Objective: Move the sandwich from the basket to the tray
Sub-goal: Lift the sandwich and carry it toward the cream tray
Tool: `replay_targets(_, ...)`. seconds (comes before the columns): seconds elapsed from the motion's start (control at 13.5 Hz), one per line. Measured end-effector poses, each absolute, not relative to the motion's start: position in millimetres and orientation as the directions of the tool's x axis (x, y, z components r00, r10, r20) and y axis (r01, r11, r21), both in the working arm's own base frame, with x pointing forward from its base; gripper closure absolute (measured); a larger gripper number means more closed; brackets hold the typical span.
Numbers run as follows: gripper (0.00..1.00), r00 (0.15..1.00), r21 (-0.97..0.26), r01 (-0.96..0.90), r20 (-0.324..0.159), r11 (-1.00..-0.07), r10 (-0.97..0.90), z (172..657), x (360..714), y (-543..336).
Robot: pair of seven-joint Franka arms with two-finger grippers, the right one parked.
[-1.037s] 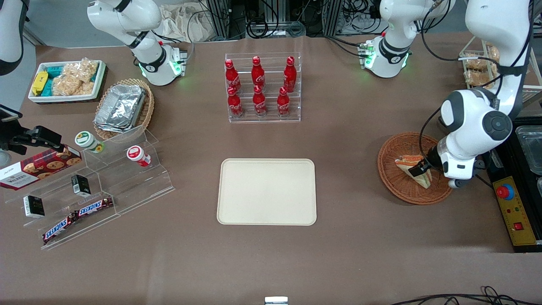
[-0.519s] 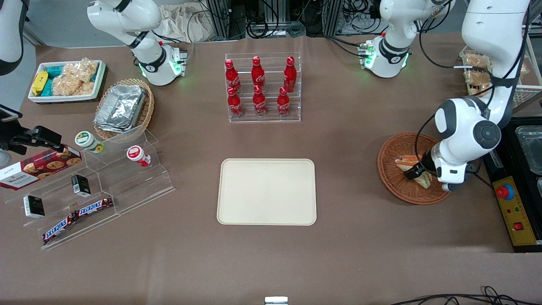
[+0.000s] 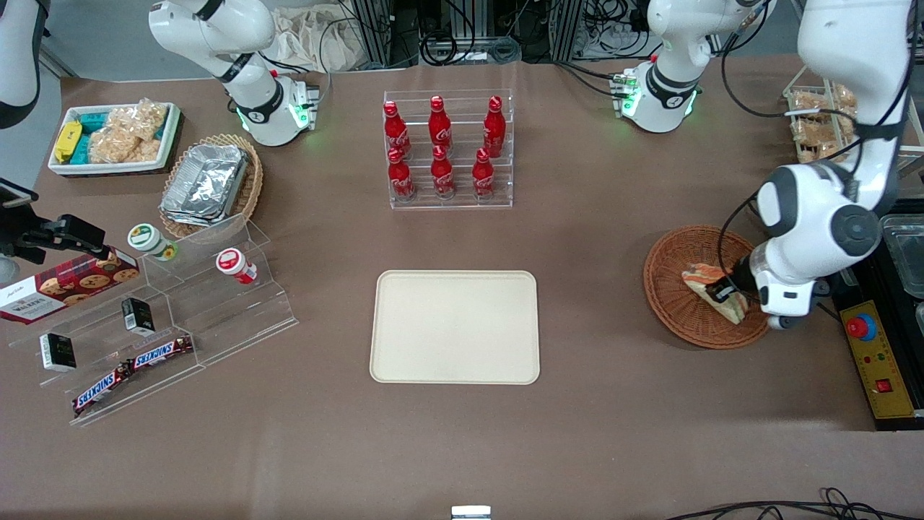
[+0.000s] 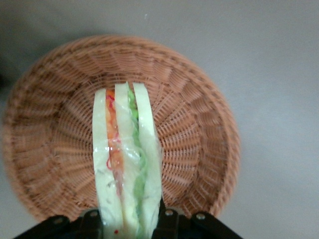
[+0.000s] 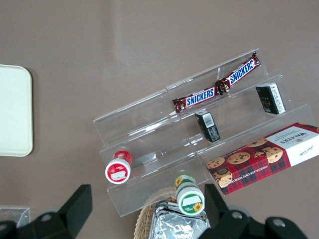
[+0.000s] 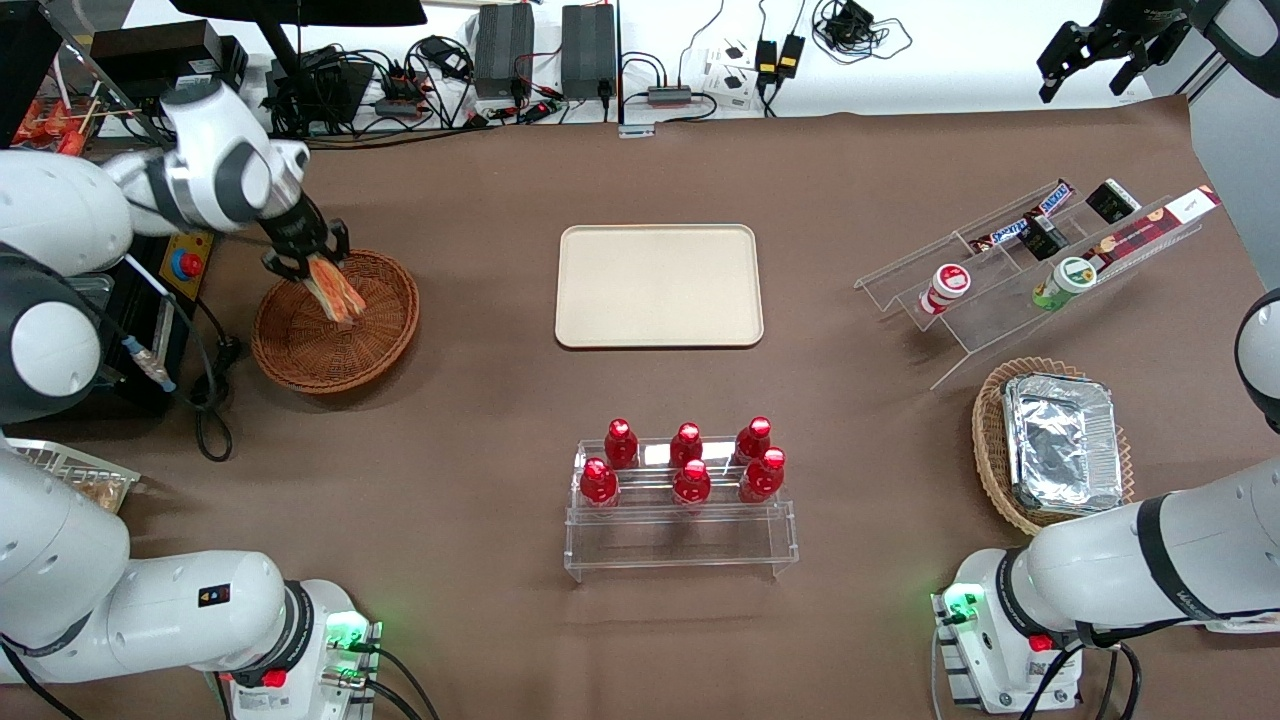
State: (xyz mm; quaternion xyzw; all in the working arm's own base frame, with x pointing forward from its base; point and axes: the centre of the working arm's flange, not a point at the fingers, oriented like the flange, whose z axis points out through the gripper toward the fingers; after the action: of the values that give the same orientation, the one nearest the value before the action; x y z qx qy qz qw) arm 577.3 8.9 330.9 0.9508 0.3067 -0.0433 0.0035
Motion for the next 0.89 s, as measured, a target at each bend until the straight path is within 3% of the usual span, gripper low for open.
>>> replay_targets(0.22, 0.7, 0.874, -0.006, 0.481, -0.084, -0.877, 0.479, 429, 590, -44)
replay_targets(0.37, 0.8, 0.924, 0.02, 0.376, -0.079, -0.926, 0.374, 448, 587, -115)
replay_targets(0.59, 0.8, 0.967, 0.076, 0.25, -0.074, -0.965, 0.245, 426, 567, -234)
replay_targets(0.89, 0.8, 0.994, 0.128, 0.104, 0.019, -0.986, 0.107, 357, 543, -361)
